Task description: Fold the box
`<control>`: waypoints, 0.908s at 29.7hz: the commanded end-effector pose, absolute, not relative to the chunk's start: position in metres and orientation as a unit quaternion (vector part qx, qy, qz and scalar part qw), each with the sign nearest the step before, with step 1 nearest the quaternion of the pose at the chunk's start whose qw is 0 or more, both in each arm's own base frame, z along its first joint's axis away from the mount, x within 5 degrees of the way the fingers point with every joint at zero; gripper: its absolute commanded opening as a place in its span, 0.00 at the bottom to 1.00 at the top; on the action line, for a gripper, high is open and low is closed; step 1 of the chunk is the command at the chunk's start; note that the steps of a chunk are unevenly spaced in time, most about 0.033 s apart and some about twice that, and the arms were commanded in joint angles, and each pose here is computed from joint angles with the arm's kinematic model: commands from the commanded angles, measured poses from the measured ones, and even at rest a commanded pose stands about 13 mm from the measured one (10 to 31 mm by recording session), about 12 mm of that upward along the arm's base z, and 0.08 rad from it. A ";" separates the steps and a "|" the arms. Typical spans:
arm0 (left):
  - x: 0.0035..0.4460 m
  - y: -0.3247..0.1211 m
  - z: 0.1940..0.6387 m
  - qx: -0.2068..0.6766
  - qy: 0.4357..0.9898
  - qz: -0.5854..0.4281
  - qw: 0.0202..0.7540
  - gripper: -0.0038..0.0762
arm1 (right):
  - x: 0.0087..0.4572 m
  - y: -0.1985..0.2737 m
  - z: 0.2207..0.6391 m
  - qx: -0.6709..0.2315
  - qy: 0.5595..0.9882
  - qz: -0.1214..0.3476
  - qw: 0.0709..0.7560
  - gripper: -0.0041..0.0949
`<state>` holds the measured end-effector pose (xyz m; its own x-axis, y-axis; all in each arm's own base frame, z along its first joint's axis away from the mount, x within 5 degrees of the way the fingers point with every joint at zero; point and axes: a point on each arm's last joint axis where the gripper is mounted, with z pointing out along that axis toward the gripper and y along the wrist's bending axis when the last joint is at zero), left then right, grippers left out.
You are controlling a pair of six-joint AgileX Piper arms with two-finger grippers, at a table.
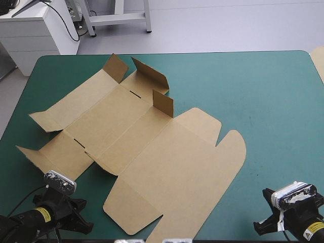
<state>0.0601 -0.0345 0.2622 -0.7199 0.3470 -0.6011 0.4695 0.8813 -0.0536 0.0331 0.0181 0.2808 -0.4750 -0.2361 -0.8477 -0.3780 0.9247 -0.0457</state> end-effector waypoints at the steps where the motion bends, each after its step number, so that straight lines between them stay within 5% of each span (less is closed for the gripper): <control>1: 0.062 -0.037 0.270 0.217 0.915 -0.113 0.321 0.04 | 0.036 0.018 0.295 -0.177 0.836 0.072 0.515 0.04; 15: 0.062 -0.037 0.270 0.217 0.915 -0.113 0.321 0.04 | 0.055 0.023 0.293 -0.210 0.855 0.054 0.472 0.04; 27: 0.062 -0.037 0.270 0.217 0.915 -0.113 0.321 0.04 | 0.122 0.037 0.350 -0.233 0.832 0.031 0.502 0.04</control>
<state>0.0590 -0.0342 0.2609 -0.7282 0.3519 -0.5882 0.4704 0.8807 -0.0553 0.1002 0.0325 0.3260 -0.4612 -0.3583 -0.8117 -0.4308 0.8902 -0.1482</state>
